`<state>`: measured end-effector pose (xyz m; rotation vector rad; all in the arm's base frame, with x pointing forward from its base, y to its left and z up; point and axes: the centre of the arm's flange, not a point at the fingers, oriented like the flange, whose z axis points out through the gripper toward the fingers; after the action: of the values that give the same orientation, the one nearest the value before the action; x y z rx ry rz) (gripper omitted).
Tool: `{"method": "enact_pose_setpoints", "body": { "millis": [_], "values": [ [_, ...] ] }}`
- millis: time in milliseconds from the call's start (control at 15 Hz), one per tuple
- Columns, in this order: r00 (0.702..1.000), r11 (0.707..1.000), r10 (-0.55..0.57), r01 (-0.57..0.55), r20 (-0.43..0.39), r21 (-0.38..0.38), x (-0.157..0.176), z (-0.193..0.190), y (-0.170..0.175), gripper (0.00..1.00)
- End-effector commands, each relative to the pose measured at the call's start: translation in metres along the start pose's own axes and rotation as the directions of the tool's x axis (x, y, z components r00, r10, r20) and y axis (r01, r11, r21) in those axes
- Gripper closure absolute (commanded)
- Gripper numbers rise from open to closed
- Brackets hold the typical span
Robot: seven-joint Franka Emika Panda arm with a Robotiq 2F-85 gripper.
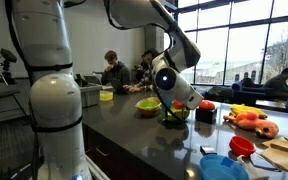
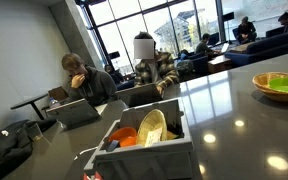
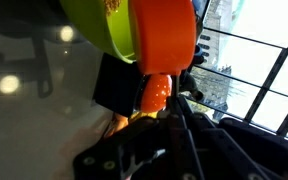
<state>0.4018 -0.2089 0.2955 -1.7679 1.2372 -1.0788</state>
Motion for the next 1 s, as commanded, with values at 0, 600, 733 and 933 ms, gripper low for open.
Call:
{"method": "enact_pose_setpoints", "body": {
  "millis": [0, 600, 733, 933],
  "values": [
    [0.999, 0.998, -0.043, 0.043, -0.005, -0.052, 0.0, -0.002, -0.013, 0.99],
    [0.993, 0.984, -0.117, 0.115, 0.0, -0.137, -0.004, 0.0, -0.026, 0.99],
    [0.99, 0.979, -0.14, 0.139, 0.005, -0.152, -0.006, 0.0, -0.03, 0.99],
    [0.982, 0.966, -0.19, 0.19, 0.015, -0.177, -0.01, -0.001, -0.039, 0.99]
  ]
}}
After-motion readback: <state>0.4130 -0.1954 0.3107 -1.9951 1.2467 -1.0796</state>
